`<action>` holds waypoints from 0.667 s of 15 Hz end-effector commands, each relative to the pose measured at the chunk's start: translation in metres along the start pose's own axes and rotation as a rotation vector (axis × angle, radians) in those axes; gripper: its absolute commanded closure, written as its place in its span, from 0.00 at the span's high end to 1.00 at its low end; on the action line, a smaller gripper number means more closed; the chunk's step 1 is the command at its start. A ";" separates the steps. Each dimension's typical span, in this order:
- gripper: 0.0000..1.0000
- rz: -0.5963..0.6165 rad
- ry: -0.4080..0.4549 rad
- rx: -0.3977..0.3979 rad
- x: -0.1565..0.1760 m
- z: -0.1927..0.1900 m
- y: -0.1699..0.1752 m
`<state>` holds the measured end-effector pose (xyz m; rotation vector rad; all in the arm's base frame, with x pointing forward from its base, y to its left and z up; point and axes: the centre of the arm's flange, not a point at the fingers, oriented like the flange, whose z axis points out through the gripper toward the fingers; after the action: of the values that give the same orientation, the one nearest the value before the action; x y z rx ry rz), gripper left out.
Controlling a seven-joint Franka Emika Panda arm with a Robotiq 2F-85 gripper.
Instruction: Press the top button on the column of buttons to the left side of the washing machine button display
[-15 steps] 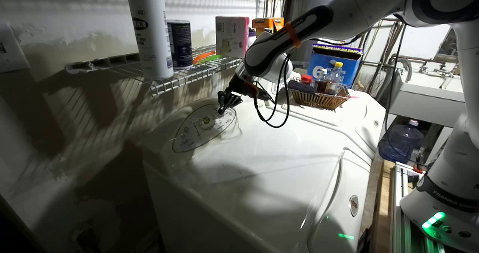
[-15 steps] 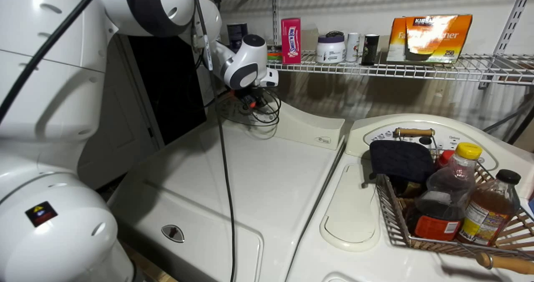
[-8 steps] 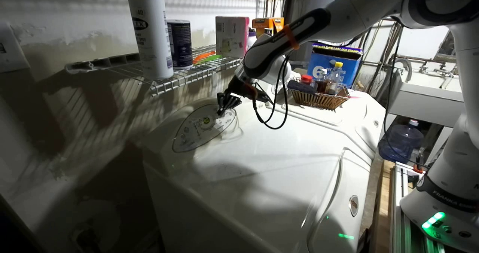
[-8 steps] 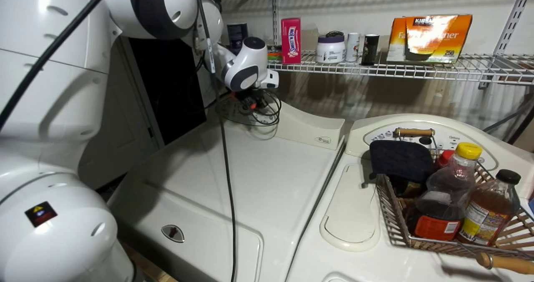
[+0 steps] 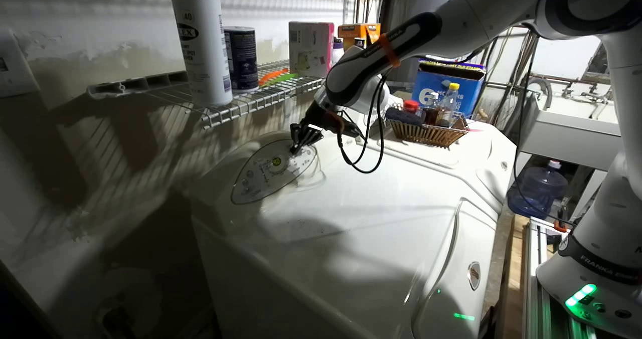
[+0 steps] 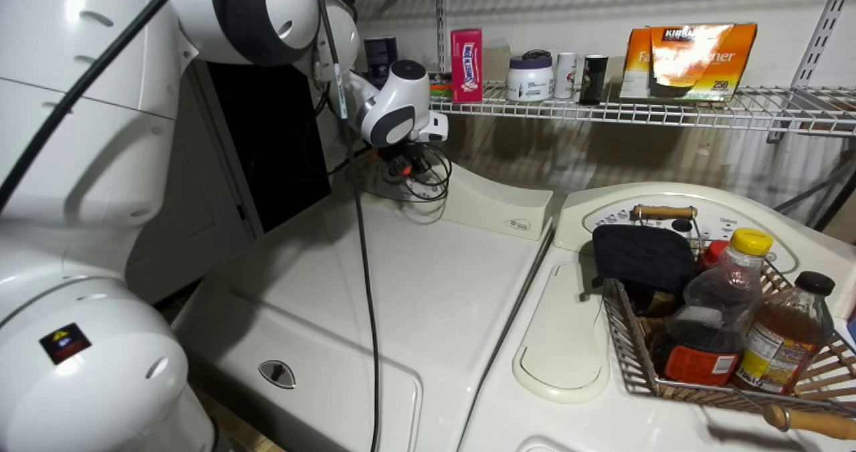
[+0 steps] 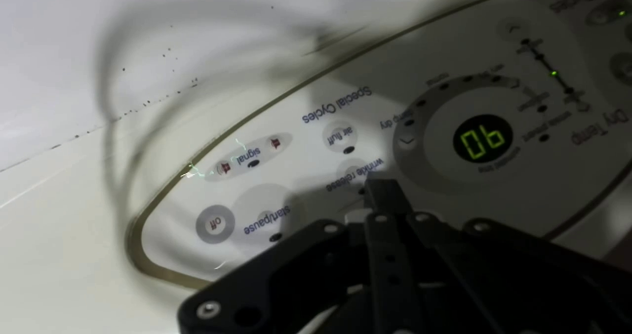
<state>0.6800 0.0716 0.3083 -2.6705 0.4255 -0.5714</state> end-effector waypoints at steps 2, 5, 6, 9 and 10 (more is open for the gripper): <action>0.00 0.031 0.026 0.009 0.009 0.010 0.002; 0.00 0.012 0.046 -0.019 0.010 0.019 0.003; 0.00 0.001 0.052 -0.018 0.012 0.022 0.003; 0.00 -0.027 0.076 -0.047 0.018 0.032 0.003; 0.00 -0.042 0.082 -0.069 0.020 0.035 0.003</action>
<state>0.6805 0.0753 0.3076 -2.6959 0.4056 -0.5941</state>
